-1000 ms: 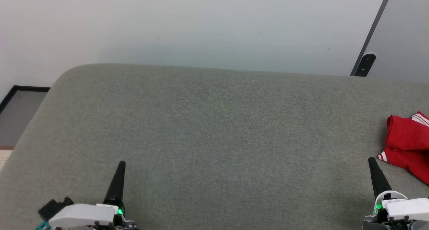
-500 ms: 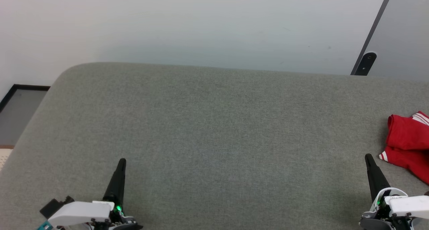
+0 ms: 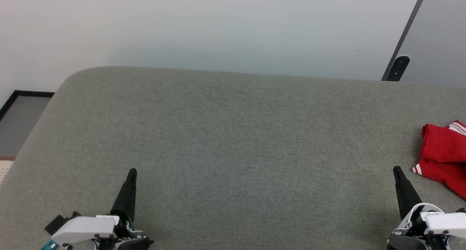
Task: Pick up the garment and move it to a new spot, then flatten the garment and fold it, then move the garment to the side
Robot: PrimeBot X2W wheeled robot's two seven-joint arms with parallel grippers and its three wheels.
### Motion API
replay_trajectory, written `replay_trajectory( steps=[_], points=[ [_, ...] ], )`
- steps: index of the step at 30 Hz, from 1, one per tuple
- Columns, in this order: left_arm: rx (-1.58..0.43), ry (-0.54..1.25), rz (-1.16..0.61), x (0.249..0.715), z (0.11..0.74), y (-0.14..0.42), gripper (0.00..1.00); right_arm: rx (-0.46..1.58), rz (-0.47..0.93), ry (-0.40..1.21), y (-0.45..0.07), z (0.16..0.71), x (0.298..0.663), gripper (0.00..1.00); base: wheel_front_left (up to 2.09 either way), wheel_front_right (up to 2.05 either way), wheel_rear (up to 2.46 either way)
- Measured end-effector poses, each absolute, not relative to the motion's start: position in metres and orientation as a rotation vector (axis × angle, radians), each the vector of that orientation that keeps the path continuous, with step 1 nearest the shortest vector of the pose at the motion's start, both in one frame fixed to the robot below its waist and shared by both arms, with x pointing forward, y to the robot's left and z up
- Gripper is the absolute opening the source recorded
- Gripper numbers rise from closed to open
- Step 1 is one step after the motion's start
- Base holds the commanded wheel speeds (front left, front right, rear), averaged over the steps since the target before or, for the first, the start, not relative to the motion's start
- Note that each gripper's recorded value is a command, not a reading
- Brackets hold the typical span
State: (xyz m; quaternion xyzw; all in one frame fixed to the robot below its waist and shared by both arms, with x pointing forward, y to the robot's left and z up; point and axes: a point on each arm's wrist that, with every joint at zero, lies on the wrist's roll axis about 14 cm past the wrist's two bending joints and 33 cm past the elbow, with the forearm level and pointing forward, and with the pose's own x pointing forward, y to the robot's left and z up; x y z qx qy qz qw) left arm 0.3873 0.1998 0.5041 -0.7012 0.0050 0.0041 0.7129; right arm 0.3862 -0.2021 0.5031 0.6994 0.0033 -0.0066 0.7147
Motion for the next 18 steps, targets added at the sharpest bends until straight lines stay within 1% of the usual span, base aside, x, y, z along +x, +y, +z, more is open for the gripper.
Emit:
replay_trajectory(
  steps=[18],
  points=[
    [-1.576,0.01,0.008,0.3877,0.5042,0.1998,0.0,1.572,-0.004,0.003,-0.2008,0.5059,0.3886,0.0,0.0,0.0,0.0]
  ],
)
